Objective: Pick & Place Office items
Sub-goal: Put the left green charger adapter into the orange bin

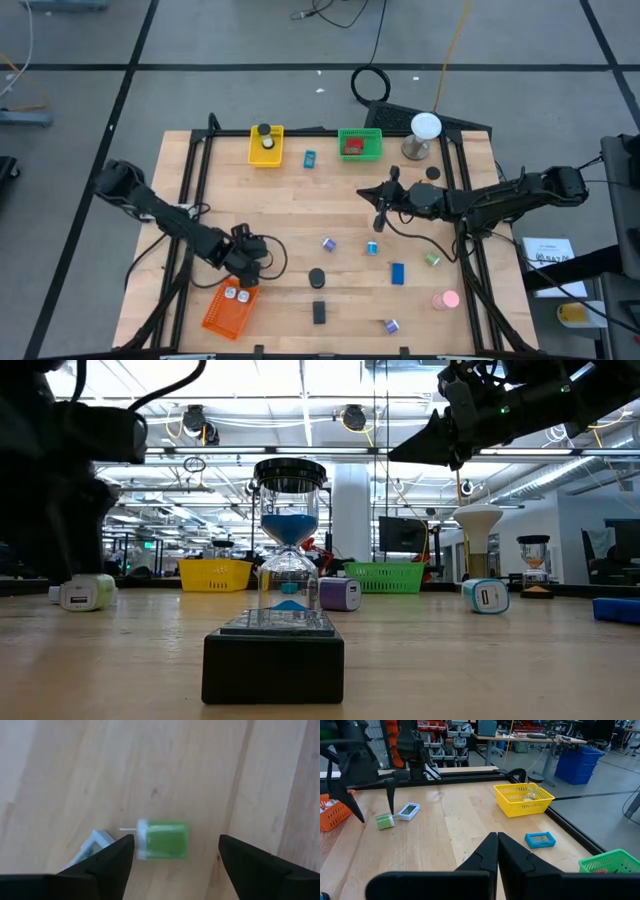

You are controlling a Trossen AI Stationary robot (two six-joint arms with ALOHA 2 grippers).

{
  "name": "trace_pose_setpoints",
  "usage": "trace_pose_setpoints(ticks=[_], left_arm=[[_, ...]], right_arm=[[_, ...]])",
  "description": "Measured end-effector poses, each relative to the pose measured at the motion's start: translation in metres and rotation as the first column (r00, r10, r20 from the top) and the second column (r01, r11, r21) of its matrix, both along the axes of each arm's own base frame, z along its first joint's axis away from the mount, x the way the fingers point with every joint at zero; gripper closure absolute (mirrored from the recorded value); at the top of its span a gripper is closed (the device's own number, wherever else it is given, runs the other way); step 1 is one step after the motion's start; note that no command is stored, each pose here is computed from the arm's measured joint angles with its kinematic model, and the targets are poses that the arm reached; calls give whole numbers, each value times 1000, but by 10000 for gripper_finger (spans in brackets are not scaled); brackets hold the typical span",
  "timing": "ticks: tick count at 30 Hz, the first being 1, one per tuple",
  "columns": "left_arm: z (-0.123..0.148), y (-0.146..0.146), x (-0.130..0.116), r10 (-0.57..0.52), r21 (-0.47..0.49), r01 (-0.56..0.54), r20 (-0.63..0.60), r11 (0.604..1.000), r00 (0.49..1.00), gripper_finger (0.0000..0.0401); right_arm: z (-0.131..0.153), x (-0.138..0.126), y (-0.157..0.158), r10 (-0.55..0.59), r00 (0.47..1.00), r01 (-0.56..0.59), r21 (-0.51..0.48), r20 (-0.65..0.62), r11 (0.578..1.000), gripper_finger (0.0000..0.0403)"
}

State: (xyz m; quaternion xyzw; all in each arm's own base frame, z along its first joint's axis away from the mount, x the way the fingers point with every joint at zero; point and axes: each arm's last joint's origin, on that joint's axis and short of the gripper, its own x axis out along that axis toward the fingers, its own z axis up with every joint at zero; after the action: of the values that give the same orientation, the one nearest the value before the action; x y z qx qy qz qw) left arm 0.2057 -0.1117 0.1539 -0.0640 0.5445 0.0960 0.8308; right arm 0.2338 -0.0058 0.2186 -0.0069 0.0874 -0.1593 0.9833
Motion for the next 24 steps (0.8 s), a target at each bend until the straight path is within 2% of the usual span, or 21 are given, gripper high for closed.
trace_pose_setpoints(ticks=[12,15,20,24], left_arm=[[-7,1,3,-2,39,3,-20,999,1000,231],[-7,5,5,-6,49,6,-19,999,1000,248],[-3,15,9,-1,149,-3,25,989,1000,244],[-1,25,13,-8,328,-15,69,944,998,241]], right_arm=[[0,0,0,0,1000,0,0,0,1000,401],[0,0,0,0,1000,0,0,0,1000,402],[0,0,0,0,1000,0,0,0,1000,401],[0,0,0,0,1000,0,0,0,1000,402]])
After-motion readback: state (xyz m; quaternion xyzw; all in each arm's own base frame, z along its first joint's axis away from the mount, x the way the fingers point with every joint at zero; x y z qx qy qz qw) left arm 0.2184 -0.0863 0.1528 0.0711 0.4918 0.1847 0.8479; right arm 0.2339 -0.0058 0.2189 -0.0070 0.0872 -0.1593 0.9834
